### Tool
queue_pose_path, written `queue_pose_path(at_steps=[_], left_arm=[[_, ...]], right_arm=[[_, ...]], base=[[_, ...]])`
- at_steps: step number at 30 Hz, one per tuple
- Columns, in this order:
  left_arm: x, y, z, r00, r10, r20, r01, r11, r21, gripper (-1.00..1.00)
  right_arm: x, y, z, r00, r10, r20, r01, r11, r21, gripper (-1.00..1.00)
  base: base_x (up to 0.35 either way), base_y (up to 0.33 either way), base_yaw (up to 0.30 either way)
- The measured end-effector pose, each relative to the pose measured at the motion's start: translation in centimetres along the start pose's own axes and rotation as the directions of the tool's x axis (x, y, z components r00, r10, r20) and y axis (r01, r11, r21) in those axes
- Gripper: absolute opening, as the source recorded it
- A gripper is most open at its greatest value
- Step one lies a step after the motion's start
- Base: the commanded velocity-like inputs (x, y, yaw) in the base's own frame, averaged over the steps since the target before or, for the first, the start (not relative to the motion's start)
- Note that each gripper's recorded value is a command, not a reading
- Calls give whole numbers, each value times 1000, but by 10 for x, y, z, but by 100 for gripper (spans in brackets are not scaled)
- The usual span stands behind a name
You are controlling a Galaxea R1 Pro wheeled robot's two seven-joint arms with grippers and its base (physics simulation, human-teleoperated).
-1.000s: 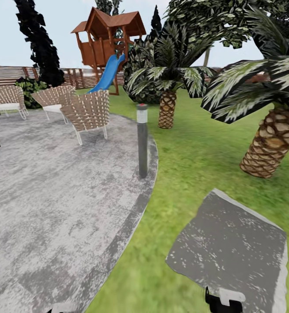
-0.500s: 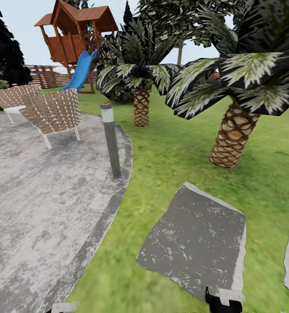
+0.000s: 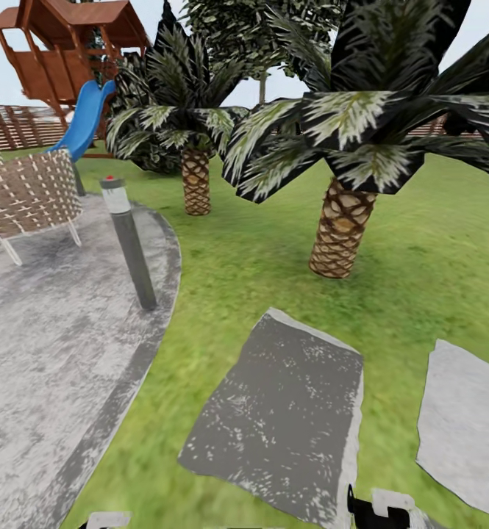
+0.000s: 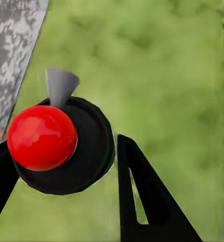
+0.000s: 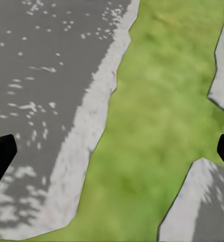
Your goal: Pick up the pesticide atomizer in the garden and spray insectifuge to fully cover both potted plants in the garden.
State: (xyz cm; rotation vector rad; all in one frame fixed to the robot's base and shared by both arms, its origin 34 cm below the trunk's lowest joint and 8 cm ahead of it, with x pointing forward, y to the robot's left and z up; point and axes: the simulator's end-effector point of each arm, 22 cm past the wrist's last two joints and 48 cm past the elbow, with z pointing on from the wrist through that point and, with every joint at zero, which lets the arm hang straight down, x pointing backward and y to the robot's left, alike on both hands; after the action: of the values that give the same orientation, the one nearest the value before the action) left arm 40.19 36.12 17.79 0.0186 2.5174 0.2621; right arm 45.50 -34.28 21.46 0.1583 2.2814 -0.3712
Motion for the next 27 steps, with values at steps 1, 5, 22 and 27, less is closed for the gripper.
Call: queue_pose_path(at_steps=[1, 5, 22, 27], left_arm=[[0, 0, 0, 1000, 0, -1, 0, 1000, -1, -100], [2, 0, 0, 1000, 0, -4, 0, 1000, 0, -100], [7, 2, 1, 1000, -2, -14, 2, 1000, -7, -100], [8, 3, 1, 1000, -6, -18, 5, 1000, -11, -100]], right_arm=[[0, 0, 0, 1000, 0, -1, 0, 1000, 0, 100], [2, 0, 0, 1000, -1, -3, 1, 1000, 0, 100], [8, 0, 0, 1000, -5, -15, 5, 1000, -1, 100], [9, 0, 1, 1000, -6, -18, 6, 1000, 0, 100]], base=[[202, -283, -279], [205, -283, -278], [9, -219, -278], [-1, -2, -279]])
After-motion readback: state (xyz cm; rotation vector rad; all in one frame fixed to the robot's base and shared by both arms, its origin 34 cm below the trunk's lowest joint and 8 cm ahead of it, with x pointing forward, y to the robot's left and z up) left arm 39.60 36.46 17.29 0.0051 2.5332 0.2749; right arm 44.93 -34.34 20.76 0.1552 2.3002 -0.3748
